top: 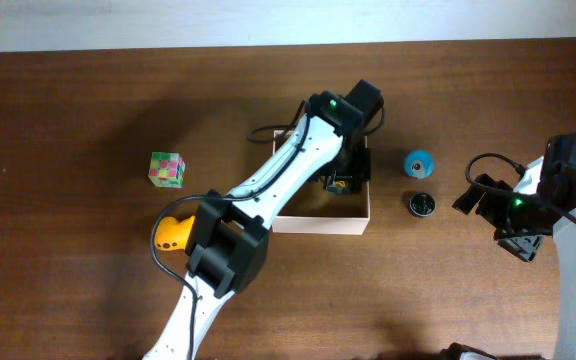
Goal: Pack container
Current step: 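Carry the truck with the left gripper into the box and release, then move the left gripper to the Rubik's cube and grasp it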
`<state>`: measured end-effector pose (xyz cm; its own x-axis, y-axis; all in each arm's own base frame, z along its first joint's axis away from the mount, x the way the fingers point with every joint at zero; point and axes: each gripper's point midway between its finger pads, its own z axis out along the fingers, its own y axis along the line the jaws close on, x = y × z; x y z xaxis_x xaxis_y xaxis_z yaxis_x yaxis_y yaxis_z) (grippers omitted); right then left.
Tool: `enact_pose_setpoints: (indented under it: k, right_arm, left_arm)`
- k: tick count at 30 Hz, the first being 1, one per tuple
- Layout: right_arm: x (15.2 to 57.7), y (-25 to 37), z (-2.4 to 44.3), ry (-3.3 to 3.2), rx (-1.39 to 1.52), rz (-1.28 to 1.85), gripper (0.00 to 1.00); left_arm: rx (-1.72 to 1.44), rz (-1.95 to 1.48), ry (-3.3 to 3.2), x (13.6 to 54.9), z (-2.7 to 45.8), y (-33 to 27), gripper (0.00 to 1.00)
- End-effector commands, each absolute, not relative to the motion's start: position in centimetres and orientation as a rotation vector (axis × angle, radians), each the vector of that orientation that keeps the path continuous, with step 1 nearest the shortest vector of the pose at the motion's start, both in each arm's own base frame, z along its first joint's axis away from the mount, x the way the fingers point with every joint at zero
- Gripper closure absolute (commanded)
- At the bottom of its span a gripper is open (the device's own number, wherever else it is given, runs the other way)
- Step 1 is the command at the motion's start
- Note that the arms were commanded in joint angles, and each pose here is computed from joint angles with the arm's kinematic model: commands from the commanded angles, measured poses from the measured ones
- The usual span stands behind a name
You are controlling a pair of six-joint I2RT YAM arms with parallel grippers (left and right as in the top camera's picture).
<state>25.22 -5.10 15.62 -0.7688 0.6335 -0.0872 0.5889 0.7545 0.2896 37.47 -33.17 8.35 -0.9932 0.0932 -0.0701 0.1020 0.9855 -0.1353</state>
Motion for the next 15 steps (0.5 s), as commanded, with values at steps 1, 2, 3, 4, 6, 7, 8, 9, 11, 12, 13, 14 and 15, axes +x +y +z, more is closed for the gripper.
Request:
enact_pose_setpoints:
  k: [1,2,3,4,6,7,8,9,11,12,13,14,15]
  right_arm:
    - [25.6,-5.3,16.1,2.754,0.958,0.370,0.01]
    - [25.6,-5.3,16.1,2.754,0.958,0.370,0.02]
    - [25.6,-5.3,16.1,2.754,0.958,0.370,0.01]
    - [25.6,-5.3,16.1,2.754,0.958,0.370,0.01]
    - [25.6,-5.3,16.1,2.754,0.958,0.370,0.01]
    - [25.6,-5.3,16.1,2.754,0.958,0.370,0.01]
    - [25.6,-5.3,16.1,2.755,0.958,0.370,0.01]
    - [25.6,-5.3,16.1,2.755,0.958,0.370,0.01]
    - [25.6,-5.3,16.1,2.755,0.958,0.370,0.01]
    - [25.6,-5.3,16.1,2.755,0.958,0.370,0.01]
    - [25.5,-5.3,16.1,2.756,0.959,0.370,0.01]
    - [25.4,-5.3,16.1,2.760,0.961,0.371,0.01]
    - [25.4,-5.2,16.1,2.763,0.957,0.370,0.01]
  left_arm:
    - [0.207,-0.297,2.978,38.8,13.2,-33.3,0.21]
    - [0.219,-0.300,2.950,38.9,14.8,-33.1,0.21]
    - [0.231,-0.294,2.922,39.1,16.2,-32.8,0.21]
    - [0.250,-0.273,2.882,39.3,17.9,-32.1,0.21]
    - [0.258,-0.151,2.805,39.8,21.0,-29.6,0.08]
    - [0.251,-0.056,2.768,40.1,22.2,-27.8,0.01]
    - [0.272,0.012,2.722,40.8,23.1,-26.5,0.01]
    - [0.386,0.039,2.689,41.1,24.0,-25.8,0.01]
    - [0.362,0.089,2.666,42.3,24.9,-23.4,0.01]
    - [0.322,0.097,2.671,43.0,24.9,-22.1,0.01]
    - [0.278,0.103,2.678,43.6,24.9,-20.7,0.01]
    - [0.207,0.100,2.700,44.6,24.7,-18.4,0.01]
    - [0.157,0.100,2.721,45.2,24.3,-16.7,0.01]
